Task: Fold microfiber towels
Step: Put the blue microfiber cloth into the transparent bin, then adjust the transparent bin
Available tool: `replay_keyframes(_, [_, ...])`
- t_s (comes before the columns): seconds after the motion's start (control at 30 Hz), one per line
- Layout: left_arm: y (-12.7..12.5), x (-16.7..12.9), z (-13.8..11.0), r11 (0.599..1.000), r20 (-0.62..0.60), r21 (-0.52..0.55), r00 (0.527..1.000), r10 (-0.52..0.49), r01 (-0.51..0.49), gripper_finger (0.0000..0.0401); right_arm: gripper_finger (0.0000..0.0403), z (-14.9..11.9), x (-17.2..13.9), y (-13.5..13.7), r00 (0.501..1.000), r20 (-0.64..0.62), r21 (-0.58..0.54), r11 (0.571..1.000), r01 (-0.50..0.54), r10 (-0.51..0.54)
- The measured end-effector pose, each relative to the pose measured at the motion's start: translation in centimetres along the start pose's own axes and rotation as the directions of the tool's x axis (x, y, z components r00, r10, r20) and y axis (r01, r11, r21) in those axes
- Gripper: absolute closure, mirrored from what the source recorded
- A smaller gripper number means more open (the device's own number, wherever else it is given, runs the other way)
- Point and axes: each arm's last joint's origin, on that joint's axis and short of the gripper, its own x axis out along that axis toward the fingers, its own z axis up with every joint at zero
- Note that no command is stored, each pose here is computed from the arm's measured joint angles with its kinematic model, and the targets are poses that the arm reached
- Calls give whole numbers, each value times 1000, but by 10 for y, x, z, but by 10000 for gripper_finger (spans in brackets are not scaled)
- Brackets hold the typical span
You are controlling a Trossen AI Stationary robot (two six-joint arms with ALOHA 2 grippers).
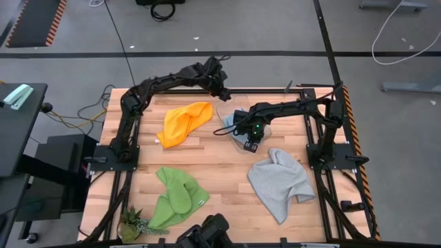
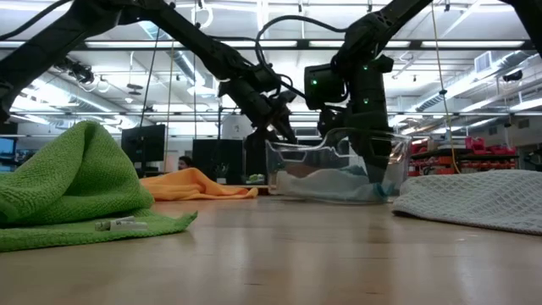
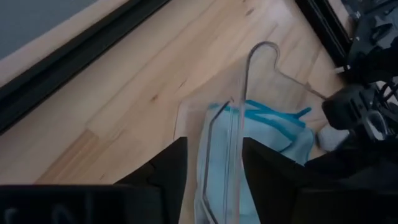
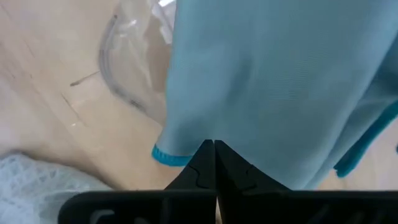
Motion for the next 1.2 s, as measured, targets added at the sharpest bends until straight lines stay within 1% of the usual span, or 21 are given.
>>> replay_keyframes(0.2, [2,-18,4,1000,12,-3,1000,6,-6,233,403,3,-3,-14,1000,5,16,999,30,-31])
replay_keyframes(0.37, [2,-32,6,1000,21,28,1000,10,-10,240,403,3,-5,-33,998,-7,29,997,69,-69])
replay_keyframes(0.4, [2,-34,7,1000,21,29,1000,11,-12,240,403,4,-6,-38,996,-2,42,995,85,-85])
replay_keyframes(0.43, [2,-34,7,999,26,33,1000,9,-10,240,403,6,-5,-44,990,5,54,989,137,-137])
replay_keyframes(0.47, [3,-36,7,999,25,30,1000,13,-13,239,403,7,-5,-49,987,-1,76,985,158,-158])
replay_keyframes(0.53, [4,-39,8,999,24,35,1000,13,-14,237,403,11,-13,-56,978,15,117,971,206,-210])
replay_keyframes(0.6, [7,-41,8,999,24,29,1000,19,-20,236,403,18,-25,-60,975,71,138,970,200,-211])
replay_keyframes(0.67, [9,-43,9,999,25,23,999,22,-23,238,403,20,-31,-61,976,77,134,972,195,-206])
replay_keyframes(0.73, [10,-44,9,1000,21,14,999,24,-24,240,403,25,-39,-64,968,113,132,969,209,-224])
replay_keyframes(0.8, [11,-45,8,1000,14,8,1000,25,-25,242,403,29,-48,-68,962,141,145,966,216,-236])
replay_keyframes(0.93, [11,-45,7,1000,10,7,1000,24,-24,241,403,32,-63,-73,959,150,189,959,210,-239])
replay_keyframes(1.07, [12,-45,8,1000,10,9,1000,25,-25,239,403,26,-67,-67,970,80,175,961,212,-229])
replay_keyframes(1.2, [15,-47,8,1000,10,7,999,30,-30,242,403,19,-71,-52,973,60,176,962,211,-224])
